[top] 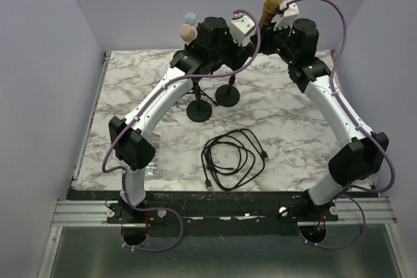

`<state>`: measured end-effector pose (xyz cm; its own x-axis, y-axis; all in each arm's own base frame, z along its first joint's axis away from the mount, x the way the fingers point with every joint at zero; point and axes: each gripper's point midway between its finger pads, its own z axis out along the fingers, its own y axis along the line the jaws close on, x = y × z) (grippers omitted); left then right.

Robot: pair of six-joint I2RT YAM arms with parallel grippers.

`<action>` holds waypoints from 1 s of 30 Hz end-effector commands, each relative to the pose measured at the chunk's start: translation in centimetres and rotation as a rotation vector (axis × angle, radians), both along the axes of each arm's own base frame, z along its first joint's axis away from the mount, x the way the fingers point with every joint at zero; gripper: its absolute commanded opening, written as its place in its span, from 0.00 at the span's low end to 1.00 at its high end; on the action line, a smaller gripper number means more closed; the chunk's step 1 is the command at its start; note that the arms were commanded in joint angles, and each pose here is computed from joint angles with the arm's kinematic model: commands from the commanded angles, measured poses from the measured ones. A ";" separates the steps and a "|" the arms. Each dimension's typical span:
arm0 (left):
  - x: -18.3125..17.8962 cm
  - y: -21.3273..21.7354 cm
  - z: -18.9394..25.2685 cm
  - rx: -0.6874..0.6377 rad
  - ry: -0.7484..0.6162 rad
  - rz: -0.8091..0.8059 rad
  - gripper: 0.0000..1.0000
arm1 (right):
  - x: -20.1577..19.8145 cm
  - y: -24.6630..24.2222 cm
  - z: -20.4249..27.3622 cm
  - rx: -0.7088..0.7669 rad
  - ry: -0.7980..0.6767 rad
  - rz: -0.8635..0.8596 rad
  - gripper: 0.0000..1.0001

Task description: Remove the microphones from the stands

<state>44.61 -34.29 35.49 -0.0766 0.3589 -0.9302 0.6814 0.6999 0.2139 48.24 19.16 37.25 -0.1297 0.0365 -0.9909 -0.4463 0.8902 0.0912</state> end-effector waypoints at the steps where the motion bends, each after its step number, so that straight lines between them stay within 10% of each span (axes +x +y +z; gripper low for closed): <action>1: 0.8 -0.7 -0.4 0.008 0.002 -0.034 0.96 | -1.1 0.2 -2.4 -0.043 0.068 0.038 0.01; 18: 2.4 -1.4 -1.2 -0.003 -0.007 -0.020 0.71 | -1.4 0.4 -2.0 -0.035 0.055 0.055 0.01; 23: 2.7 -1.7 -1.0 -0.011 -0.014 -0.013 0.40 | -1.6 0.5 -1.9 -0.030 0.053 0.066 0.01; 25: 3.0 -1.5 -1.0 -0.010 -0.019 0.007 0.02 | -1.6 0.5 -1.9 -0.031 0.053 0.064 0.01; 30: 3.0 -1.4 -1.5 0.004 -0.023 0.016 0.00 | -1.4 0.0 -1.6 -0.033 0.045 0.032 0.01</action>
<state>46.56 -36.09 32.76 -0.1002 0.3725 -0.9226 0.7039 0.6819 0.1988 47.63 19.21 36.06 -0.1526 0.0135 -0.9882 -0.4646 0.8816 0.0838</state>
